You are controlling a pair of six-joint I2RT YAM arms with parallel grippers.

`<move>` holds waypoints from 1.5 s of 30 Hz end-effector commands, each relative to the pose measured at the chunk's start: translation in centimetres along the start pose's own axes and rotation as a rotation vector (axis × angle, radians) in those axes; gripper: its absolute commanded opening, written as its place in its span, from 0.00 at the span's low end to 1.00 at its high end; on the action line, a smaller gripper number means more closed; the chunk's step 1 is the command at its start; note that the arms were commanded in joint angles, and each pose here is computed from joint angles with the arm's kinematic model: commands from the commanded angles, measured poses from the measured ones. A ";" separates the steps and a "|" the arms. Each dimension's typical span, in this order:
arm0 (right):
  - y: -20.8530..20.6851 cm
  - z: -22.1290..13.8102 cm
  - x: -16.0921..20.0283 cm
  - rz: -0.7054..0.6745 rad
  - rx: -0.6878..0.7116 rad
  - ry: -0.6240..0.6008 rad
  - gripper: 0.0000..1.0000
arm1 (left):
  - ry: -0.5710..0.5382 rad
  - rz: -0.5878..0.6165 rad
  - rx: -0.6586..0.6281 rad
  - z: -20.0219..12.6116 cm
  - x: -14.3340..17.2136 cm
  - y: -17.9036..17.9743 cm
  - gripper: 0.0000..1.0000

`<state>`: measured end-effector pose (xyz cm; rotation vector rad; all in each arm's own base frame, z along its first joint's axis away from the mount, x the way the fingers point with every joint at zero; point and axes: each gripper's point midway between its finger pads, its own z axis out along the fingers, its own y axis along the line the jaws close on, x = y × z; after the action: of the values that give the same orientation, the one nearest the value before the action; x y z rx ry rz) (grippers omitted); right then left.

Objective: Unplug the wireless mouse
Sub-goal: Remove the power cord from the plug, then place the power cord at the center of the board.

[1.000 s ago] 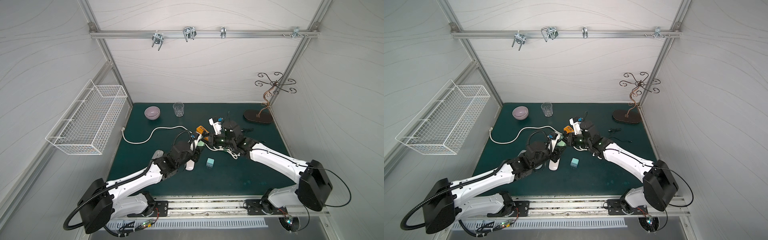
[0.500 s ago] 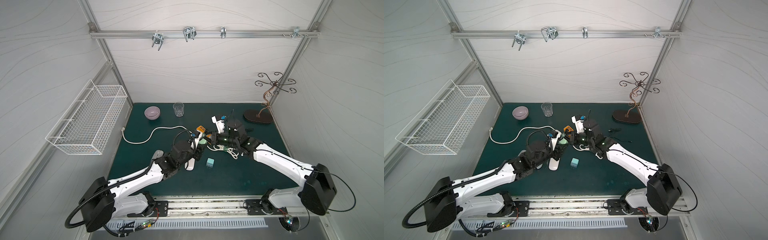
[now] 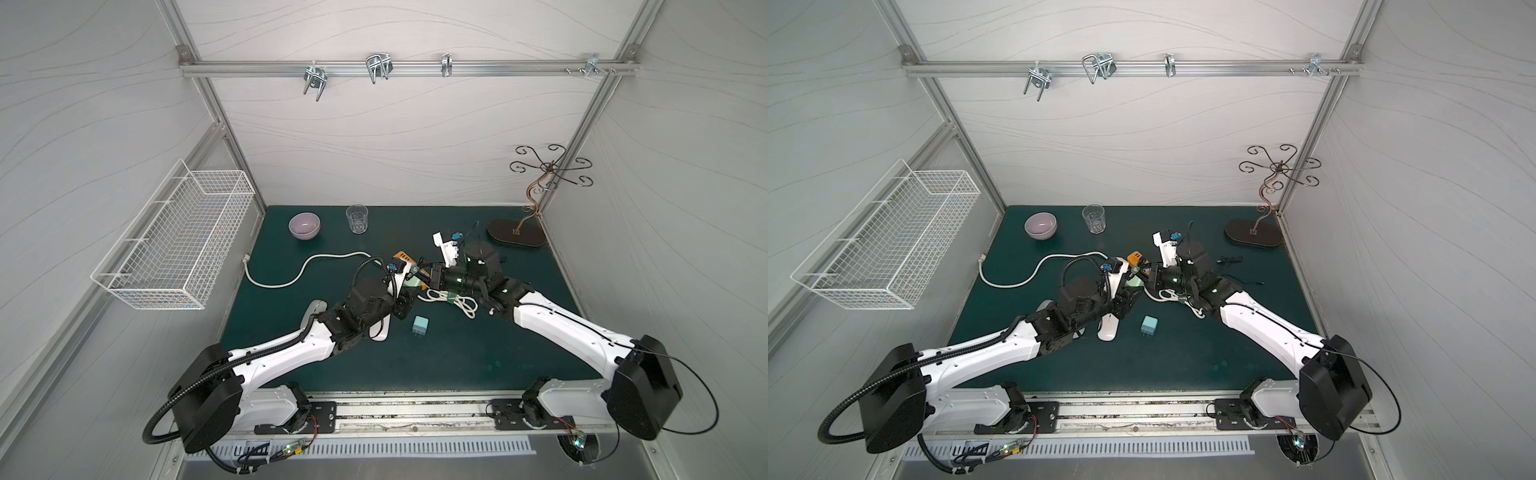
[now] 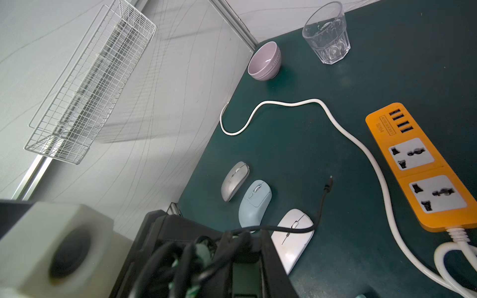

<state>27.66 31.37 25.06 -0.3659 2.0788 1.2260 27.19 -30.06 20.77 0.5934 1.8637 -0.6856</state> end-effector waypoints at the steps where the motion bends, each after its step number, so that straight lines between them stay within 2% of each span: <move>1: -2.3 -3.3 -7.9 -0.048 0.134 -0.319 0.00 | 0.090 -0.019 0.013 -0.3 2.1 -0.4 0.06; 16: -4.0 -6.4 -9.1 -0.019 0.183 -0.371 0.00 | 0.077 -0.012 0.006 -0.8 1.9 -0.3 0.05; 21: -7.2 -8.8 -8.5 0.046 0.278 -0.375 0.00 | 0.070 0.002 -0.008 -1.2 1.7 0.0 0.05; 26: -14.0 -14.6 -6.0 0.257 0.457 -0.426 0.00 | 0.052 0.018 -0.028 -1.7 1.3 0.4 0.06; 30: -18.9 -17.9 -2.2 0.476 0.520 -0.477 0.00 | 0.051 0.020 -0.026 -1.6 1.2 0.4 0.06; 32: -20.8 -18.6 -0.5 0.566 0.537 -0.481 0.00 | 0.056 0.019 -0.021 -1.5 1.3 0.3 0.06; 36: -23.8 -18.3 2.6 0.743 0.481 -0.471 0.00 | 0.049 0.020 -0.028 -1.8 1.2 0.4 0.06; 40: -24.7 -17.0 3.9 0.824 0.417 -0.437 0.00 | 0.052 0.014 -0.030 -1.7 1.3 0.6 0.06; 45: -26.8 -18.6 5.3 0.920 0.484 -0.480 0.00 | 0.051 0.012 -0.039 -2.0 1.3 0.8 0.07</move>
<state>30.33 3.35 8.83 1.0617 2.1037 1.0232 25.69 -28.40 18.70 0.6319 1.9587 -0.6282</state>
